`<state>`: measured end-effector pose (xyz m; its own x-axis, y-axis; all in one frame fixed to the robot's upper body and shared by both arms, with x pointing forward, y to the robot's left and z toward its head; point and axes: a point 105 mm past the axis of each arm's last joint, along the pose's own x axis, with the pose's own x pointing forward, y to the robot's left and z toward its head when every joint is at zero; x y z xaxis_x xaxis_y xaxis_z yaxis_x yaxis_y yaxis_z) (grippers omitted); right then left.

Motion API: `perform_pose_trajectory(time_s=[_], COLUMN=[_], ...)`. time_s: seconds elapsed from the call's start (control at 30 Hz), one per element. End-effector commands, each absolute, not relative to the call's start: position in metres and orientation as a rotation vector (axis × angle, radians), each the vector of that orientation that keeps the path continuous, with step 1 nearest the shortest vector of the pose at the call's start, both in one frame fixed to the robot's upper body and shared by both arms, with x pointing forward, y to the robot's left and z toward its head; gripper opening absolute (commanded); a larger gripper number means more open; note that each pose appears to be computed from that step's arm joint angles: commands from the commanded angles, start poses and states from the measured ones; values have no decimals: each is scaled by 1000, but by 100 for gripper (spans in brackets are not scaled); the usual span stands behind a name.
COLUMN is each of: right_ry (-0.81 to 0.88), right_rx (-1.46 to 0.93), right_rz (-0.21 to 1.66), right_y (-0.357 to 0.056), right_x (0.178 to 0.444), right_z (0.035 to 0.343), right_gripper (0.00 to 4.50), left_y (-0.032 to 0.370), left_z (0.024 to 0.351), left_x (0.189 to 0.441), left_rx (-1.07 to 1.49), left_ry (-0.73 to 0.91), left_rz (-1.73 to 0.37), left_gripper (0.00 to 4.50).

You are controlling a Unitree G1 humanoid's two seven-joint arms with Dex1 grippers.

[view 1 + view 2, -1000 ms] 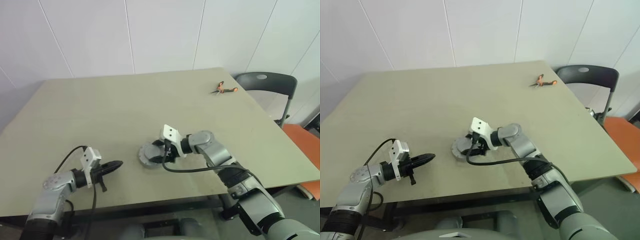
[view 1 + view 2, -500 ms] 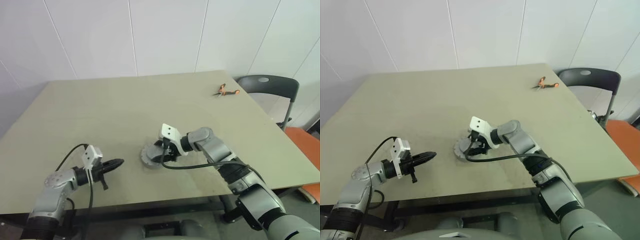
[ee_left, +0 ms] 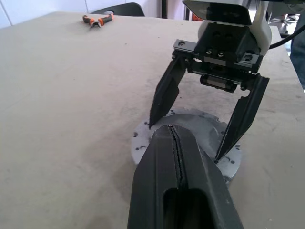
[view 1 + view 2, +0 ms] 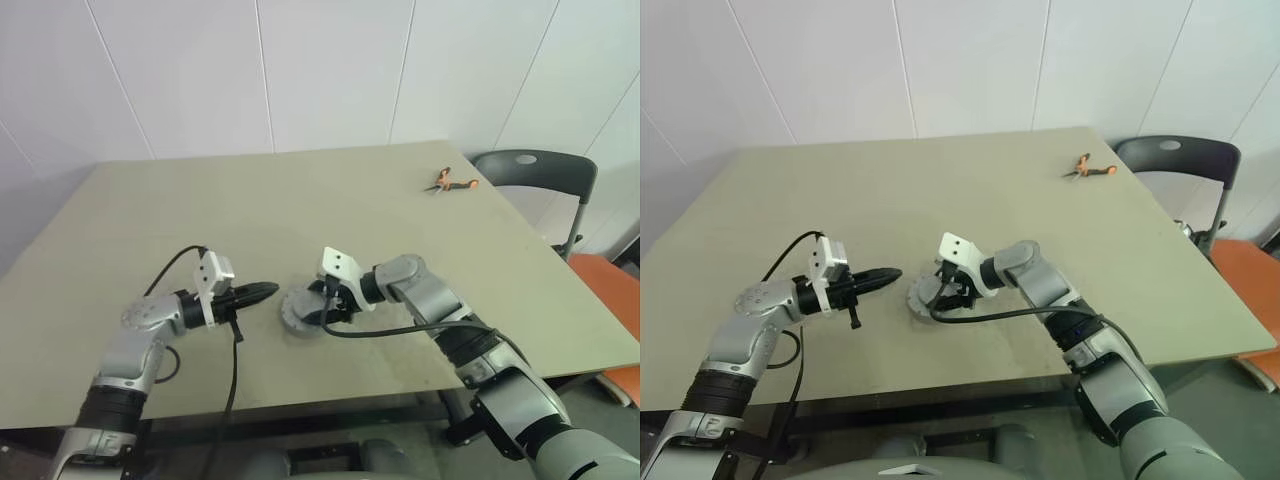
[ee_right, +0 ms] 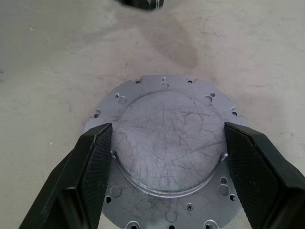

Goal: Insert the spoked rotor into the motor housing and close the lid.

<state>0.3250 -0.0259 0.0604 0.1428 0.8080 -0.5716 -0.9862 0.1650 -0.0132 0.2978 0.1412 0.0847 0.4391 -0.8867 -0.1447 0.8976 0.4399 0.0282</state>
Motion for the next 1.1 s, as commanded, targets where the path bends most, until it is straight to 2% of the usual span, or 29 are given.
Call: perform_pose_trajectory(time_s=[0.03,0.43,1.1], right_ry=[688,679,667], right_rx=[-563,-526,-521], right_rz=[1196,1214,1209], right_y=[-65,-59,-57], right_x=[330,329,329], right_z=[15,19,19], right_gripper=[319,319,319], left_y=[138,134,118], left_z=[92,83,67], left_x=[301,295,307], left_rx=[126,118,132], left_ry=[90,127,139], left_rz=[-1125,-1140,-1121], left_gripper=[0,0,0])
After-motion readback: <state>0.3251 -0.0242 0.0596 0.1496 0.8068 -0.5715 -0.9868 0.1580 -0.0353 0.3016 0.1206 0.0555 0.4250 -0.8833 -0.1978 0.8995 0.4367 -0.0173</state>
